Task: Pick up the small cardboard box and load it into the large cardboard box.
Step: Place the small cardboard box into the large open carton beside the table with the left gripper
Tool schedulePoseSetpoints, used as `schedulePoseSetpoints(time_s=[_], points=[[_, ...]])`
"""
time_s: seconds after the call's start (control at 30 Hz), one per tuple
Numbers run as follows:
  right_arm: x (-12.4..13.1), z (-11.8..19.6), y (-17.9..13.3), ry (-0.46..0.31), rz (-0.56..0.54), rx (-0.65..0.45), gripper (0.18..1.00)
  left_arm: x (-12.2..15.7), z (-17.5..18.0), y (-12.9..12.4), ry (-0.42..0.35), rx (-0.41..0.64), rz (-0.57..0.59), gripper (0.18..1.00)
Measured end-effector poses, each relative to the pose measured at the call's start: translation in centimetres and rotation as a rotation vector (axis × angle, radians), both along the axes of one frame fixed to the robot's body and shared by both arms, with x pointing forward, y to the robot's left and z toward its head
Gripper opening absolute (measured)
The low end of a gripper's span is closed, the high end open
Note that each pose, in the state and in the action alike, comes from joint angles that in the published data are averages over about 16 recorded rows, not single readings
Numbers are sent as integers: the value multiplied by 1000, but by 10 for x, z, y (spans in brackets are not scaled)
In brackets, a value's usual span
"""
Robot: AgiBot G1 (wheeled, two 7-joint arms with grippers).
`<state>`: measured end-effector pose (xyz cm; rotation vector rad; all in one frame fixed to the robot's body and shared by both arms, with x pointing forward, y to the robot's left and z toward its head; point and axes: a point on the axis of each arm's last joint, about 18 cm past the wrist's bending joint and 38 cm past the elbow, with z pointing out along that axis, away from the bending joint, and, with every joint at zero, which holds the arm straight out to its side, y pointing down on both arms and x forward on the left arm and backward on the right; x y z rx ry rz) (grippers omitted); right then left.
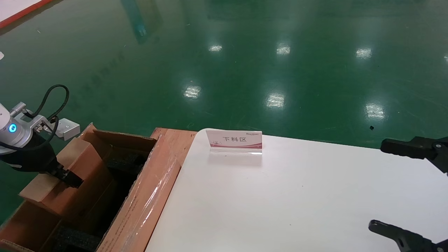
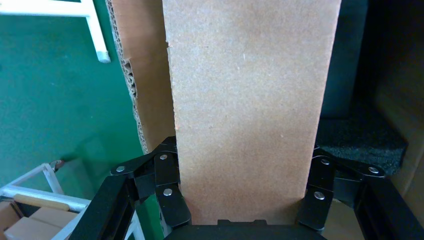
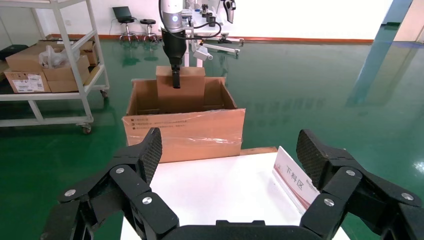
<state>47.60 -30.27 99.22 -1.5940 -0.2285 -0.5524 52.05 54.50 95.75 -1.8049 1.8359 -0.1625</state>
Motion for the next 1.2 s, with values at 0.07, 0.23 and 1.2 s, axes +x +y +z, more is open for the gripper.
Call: schedulePoseSetpoints(time_s=[0.07, 0.23, 1.2], points=[[0, 0, 0, 0, 0, 0, 1000, 2, -2, 1, -1, 0, 5, 385], [0, 0, 0, 0, 0, 0, 1000, 6, -6, 3, -3, 4, 18, 385], [0, 0, 0, 0, 0, 0, 1000, 28, -39, 17, 31, 9, 91, 383]])
